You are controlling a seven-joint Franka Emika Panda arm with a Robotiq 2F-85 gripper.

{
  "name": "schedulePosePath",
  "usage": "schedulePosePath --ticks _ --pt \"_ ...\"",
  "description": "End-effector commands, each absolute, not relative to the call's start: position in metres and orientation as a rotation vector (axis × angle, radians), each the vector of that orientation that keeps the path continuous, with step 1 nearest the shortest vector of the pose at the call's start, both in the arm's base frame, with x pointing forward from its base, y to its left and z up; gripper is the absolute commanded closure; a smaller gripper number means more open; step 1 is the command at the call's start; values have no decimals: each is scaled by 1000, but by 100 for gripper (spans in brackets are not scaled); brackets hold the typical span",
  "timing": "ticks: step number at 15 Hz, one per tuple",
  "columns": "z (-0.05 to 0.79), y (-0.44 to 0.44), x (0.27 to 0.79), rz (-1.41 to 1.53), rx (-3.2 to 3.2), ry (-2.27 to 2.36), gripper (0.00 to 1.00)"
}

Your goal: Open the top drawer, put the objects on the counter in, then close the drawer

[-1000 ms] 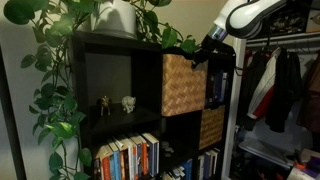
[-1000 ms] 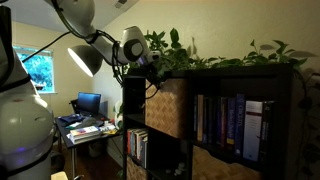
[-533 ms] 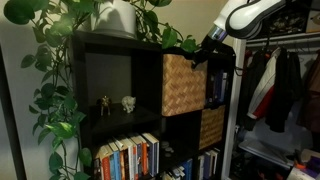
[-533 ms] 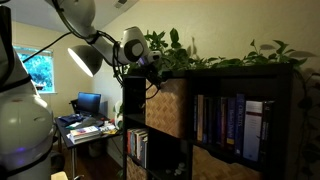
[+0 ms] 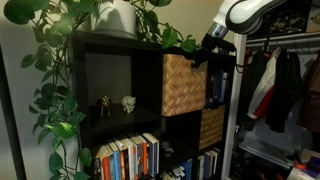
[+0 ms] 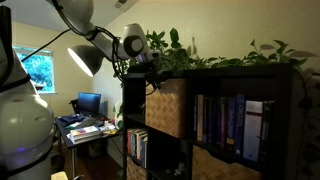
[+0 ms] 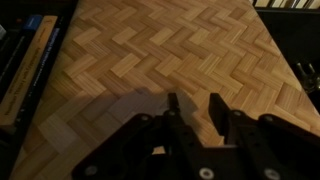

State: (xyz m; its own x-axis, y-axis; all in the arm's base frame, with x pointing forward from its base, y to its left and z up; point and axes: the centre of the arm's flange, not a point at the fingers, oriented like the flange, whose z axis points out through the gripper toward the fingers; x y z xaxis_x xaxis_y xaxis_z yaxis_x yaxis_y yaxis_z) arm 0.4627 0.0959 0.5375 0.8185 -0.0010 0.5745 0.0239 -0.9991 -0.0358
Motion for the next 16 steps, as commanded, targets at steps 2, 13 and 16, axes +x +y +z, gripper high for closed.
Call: schedulePosePath --ticks 2,13,16 --pt "569 87 449 -715 -3014 -28 25" --pt "586 88 432 -377 -3065 -83 0" --pt "583 88 433 -371 -3066 -84 0"
